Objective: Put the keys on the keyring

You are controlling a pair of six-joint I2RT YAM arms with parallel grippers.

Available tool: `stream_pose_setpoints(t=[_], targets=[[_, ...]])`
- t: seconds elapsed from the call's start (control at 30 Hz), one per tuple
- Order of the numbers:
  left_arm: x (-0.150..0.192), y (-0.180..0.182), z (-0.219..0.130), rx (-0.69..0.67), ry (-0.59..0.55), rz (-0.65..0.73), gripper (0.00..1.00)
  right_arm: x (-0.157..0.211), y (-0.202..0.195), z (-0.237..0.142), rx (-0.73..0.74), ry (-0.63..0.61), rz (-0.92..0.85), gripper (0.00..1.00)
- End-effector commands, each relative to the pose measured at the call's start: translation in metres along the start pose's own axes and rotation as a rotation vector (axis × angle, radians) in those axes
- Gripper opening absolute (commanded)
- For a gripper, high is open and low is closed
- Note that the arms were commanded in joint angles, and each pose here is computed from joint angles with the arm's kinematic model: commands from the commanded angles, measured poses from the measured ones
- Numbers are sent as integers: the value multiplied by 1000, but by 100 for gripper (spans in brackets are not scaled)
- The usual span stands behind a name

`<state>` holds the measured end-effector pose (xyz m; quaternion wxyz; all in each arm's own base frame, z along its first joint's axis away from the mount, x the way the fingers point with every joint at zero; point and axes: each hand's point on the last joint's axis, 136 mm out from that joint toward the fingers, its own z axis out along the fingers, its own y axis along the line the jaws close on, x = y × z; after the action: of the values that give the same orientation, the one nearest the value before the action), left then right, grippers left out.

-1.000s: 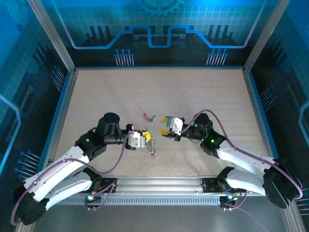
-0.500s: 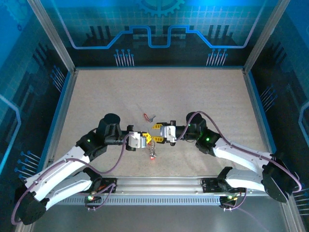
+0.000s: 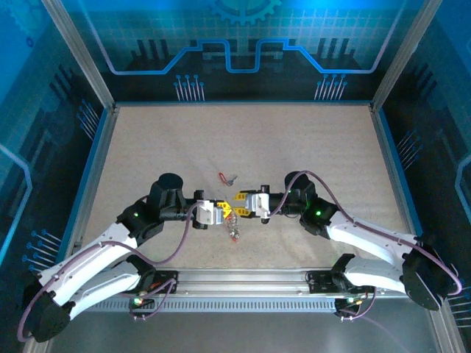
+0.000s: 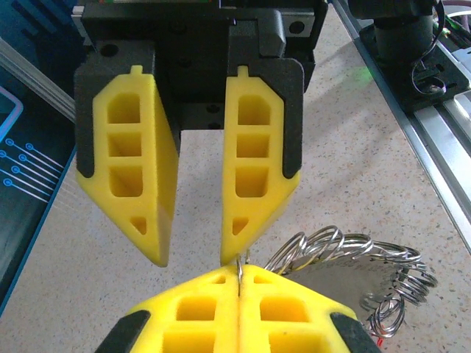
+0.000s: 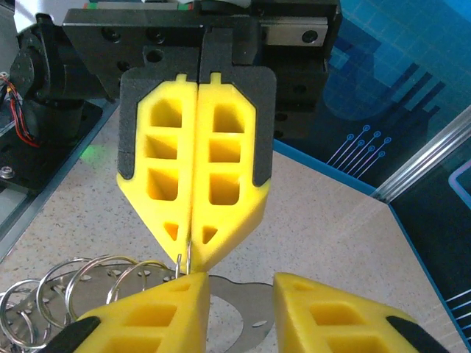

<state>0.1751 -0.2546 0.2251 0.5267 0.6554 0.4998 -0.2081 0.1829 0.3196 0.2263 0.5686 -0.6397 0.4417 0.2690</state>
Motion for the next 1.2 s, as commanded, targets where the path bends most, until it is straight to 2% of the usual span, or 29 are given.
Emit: stream_pose_setpoints(t=[0.0,0.37,0.57,0.9,1.17], targets=[[-18,10,-4,-40,-66,51,0,5,8,-5,-25,3,9,27],[-20,10,-3,-40,-77,50,0,0,15,-1,-88,-27,17,32],[-22,9,-2,-31,-91,48,0,-2,11,1,-62,-49,31,23],[-25,5,0,1,-114,31,0,-8,9,1,-44,-78,38,23],[-25,7,0,-12,-120,27,0,-5,5,-1,-2,-65,41,9]])
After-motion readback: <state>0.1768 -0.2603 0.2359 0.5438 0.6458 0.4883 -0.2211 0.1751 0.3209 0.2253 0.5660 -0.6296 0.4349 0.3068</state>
